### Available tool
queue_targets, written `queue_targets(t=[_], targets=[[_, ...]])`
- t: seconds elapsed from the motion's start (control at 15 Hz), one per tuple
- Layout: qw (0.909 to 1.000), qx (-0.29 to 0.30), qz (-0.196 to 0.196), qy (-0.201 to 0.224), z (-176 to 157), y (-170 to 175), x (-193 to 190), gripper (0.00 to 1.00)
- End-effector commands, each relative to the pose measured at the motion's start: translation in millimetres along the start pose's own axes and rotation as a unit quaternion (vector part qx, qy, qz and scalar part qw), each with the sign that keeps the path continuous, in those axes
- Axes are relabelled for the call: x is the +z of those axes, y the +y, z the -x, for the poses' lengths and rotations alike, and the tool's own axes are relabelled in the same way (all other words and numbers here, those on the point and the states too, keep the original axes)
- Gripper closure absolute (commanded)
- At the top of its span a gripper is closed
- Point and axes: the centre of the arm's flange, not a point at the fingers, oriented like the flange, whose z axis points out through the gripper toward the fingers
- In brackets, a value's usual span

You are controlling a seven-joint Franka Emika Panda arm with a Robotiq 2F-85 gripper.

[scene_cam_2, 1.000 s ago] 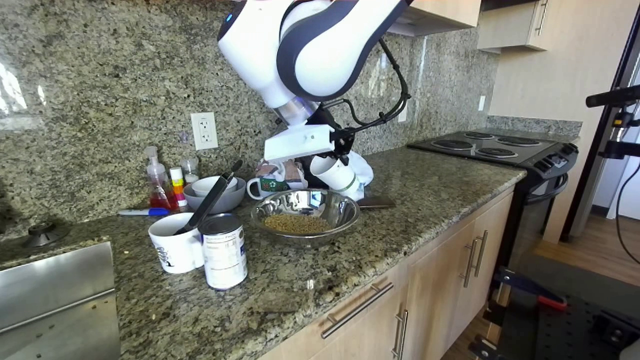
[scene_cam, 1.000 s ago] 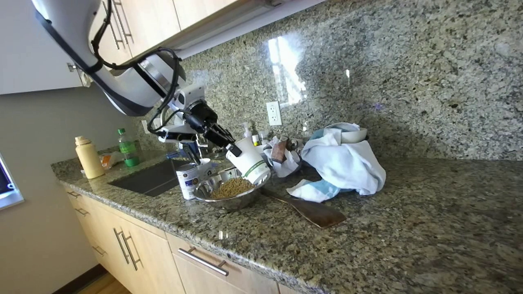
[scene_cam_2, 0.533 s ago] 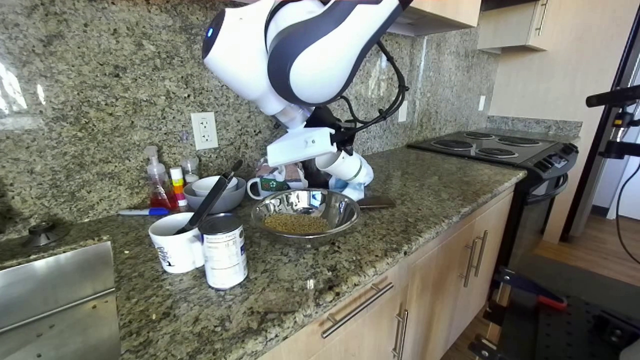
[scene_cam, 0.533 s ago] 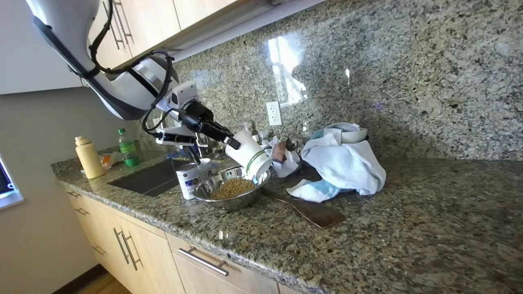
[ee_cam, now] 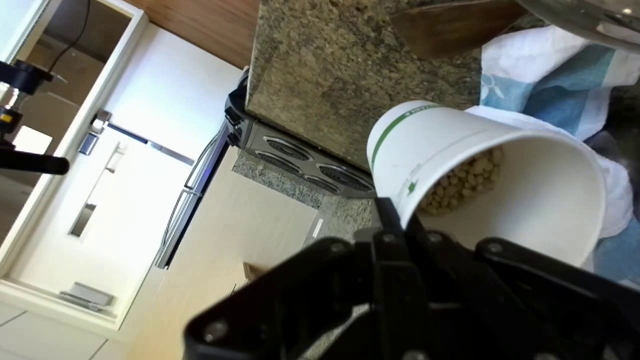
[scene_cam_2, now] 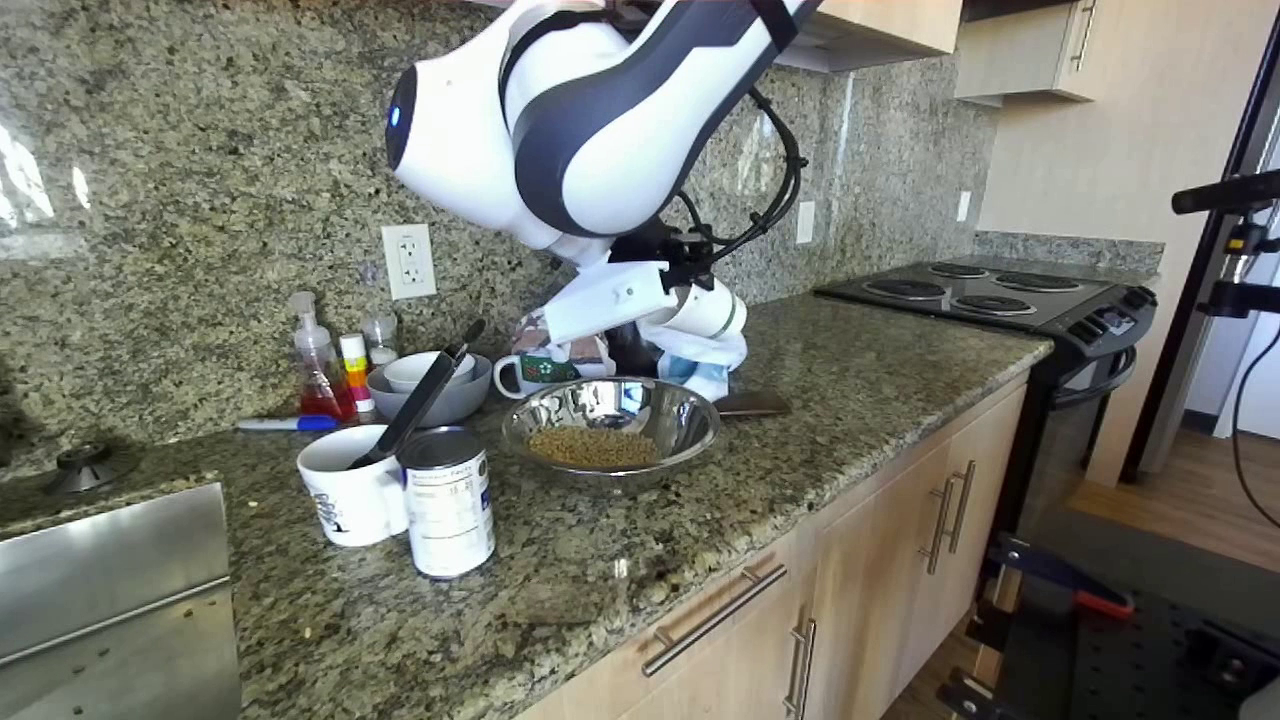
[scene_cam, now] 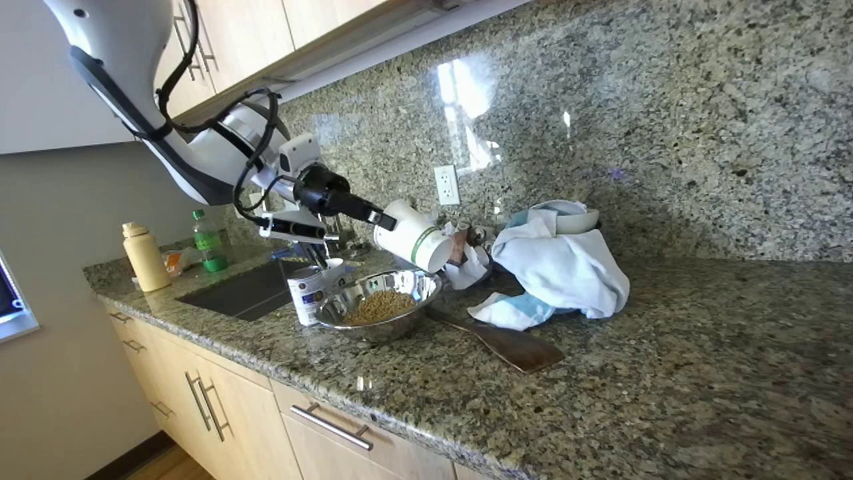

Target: Pour some contents from the cup into the bowl

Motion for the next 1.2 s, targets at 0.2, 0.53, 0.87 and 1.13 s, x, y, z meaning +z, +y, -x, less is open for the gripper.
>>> queue_targets(t=[0.2,0.53,0.87,1.13], targets=[[0.9971,-0.015,0.033,0.067,1.5,-11.9,-9.4,0.99],[0.9942,-0.018,0.049,0.094,4.2,-13.7,-9.9,0.99],[0.9905,-0.016,0.069,0.118,3.6,-8.6,-6.3,0.99],[0.9879,-0.016,0.084,0.129,5.5,-1.4,-5.9,0.99]])
